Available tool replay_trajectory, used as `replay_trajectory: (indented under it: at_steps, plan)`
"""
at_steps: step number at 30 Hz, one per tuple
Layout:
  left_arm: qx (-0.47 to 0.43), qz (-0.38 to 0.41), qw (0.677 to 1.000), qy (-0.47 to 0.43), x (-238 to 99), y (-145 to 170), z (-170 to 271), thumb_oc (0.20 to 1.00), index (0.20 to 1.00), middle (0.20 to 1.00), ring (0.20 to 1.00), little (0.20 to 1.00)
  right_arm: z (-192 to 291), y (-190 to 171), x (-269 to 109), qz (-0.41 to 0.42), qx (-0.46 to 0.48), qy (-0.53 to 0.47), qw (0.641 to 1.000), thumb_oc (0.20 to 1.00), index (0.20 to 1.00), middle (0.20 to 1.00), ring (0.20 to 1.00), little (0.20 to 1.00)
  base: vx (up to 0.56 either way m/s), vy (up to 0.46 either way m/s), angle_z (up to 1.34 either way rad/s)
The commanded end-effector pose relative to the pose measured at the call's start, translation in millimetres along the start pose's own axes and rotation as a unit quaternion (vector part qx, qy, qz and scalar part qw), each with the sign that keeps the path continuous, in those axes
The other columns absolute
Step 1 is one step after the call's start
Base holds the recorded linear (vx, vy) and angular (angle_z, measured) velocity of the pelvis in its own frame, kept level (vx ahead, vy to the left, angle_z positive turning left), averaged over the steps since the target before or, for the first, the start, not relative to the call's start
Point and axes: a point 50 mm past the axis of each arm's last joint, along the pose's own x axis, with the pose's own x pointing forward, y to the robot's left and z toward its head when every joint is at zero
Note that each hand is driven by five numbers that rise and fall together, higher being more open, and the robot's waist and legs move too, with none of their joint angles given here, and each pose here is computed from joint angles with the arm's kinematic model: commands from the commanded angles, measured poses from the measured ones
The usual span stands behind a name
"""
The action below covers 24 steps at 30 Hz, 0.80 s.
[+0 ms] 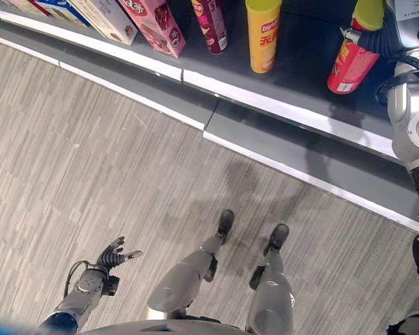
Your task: Put the goods on the table back onto the shelves and tidy them up.
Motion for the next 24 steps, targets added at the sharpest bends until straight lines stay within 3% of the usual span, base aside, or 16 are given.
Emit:
replay_trajectory:
  at_steps: [1,24]
  plan:
    - [0.041,-0.019,0.999,0.031,-5,-5,-19,1.000,1.000,1.000,1.000,1.000,-9,-18,7,-0.037,-0.014,0.004,0.999,0.200,0.200,0.200,0.200,0.200,0.00,0.000,0.00]
    - [0.037,-0.008,0.998,0.040,-5,-6,-23,1.000,1.000,1.000,1.000,1.000,-4,8,-3,0.002,-0.005,0.023,1.000,0.200,0.200,0.200,0.200,0.200,0.00,0.002,0.01]
